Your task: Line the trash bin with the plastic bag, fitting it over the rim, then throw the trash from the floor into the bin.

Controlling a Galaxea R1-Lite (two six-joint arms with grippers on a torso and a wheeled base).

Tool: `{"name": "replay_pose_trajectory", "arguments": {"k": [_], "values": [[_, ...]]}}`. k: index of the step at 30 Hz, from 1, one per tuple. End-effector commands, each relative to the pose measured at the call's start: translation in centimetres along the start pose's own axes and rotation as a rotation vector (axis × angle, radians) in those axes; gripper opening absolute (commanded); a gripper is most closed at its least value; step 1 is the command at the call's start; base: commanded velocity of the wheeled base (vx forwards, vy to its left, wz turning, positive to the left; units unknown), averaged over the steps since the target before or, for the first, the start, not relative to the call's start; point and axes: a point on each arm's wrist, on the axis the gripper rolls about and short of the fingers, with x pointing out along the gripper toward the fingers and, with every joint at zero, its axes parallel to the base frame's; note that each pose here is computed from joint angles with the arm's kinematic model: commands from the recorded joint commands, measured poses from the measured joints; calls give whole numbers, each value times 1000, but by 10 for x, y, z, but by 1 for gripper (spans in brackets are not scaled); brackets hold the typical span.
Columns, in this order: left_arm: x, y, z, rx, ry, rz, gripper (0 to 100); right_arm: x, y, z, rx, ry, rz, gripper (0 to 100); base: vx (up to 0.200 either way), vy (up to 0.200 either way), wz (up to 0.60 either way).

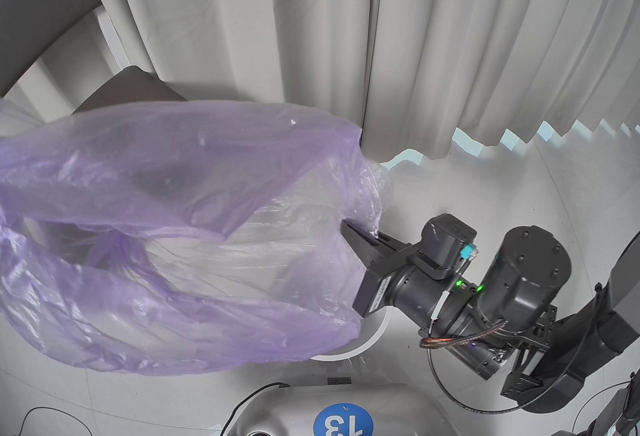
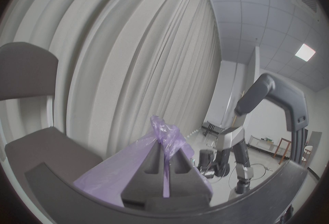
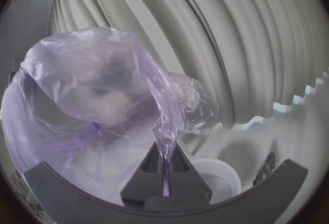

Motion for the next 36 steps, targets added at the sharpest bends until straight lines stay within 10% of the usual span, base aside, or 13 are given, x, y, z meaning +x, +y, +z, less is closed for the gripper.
{"name": "replay_pose_trajectory", "arguments": {"k": [1,18,36], "values": [[7,8,-13,-7,115,80,0,-35,-17,10,-45,50,-43,0,0,0,0],[51,46,-77,116,829,229,0,-96,-42,34,-123,369,-169,0,0,0,0],[94,19,-125,-69,723,28,0,-82,-53,55,-205,412,-100,0,0,0,0]]}}
